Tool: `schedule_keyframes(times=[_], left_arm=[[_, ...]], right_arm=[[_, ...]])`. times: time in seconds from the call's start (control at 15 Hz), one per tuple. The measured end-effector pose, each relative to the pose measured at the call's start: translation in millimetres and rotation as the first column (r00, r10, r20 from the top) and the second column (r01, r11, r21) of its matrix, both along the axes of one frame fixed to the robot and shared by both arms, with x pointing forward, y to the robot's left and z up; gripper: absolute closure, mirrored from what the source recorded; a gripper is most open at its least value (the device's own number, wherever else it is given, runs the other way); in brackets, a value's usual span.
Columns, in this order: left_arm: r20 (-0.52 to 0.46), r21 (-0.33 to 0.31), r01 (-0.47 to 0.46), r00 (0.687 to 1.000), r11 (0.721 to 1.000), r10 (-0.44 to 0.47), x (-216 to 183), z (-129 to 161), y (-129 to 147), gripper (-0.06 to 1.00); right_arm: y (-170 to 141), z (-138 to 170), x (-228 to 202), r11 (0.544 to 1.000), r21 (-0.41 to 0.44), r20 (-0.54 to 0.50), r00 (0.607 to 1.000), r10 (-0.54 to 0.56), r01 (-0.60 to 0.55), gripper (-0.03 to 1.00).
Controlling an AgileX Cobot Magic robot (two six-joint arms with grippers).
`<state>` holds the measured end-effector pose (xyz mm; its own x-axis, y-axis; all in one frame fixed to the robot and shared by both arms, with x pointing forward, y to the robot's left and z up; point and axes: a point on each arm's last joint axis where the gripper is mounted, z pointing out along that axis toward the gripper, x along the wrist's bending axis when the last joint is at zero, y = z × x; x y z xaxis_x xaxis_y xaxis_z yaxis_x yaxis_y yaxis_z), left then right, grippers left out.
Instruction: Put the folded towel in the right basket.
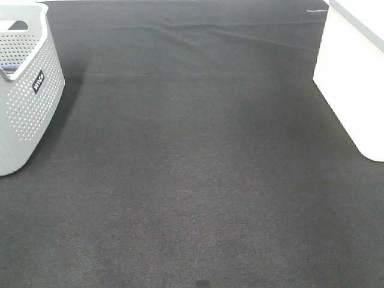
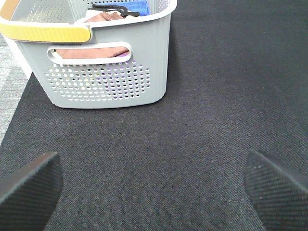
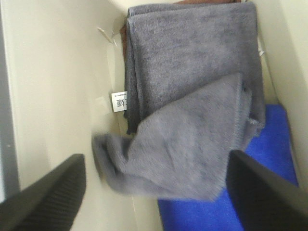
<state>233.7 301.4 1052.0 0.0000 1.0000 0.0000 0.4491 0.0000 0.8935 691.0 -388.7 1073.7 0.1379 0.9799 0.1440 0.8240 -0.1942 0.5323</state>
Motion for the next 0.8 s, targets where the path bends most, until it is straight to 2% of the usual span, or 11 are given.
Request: schedule_keyframes(times=[0.13,0.4,0.47,0.6,0.8], left_arm=[[0.0,0.0,0.0,1.0,1.0,0.0,0,0,0,-0.03],[0.0,0.0,0.0,1.0,1.0,0.0,0,0,0,-0.03],[0.0,0.0,0.0,1.0,1.0,0.0,0,0,0,-0.03],[0.0,0.0,0.0,1.0,1.0,0.0,0,0,0,-0.03],[0.0,0.0,0.0,1.0,1.0,0.0,0,0,0,-0.03]], right_arm=[[3,11,-5,1.0,0.021,0.011,1.0,0.004,-0.004,0.17],[30,47,-32,0.968,0.211,0.004,0.991,0.136,-0.134,0.17],[30,47,-32,0.968,0.211,0.004,0.991,0.136,-0.134,0.17],[45,59,-37,0.948,0.233,0.052,0.976,0.21,-0.217,0.17],[78,83,-51,0.942,0.165,0.082,0.956,0.28,-0.29,0.17]])
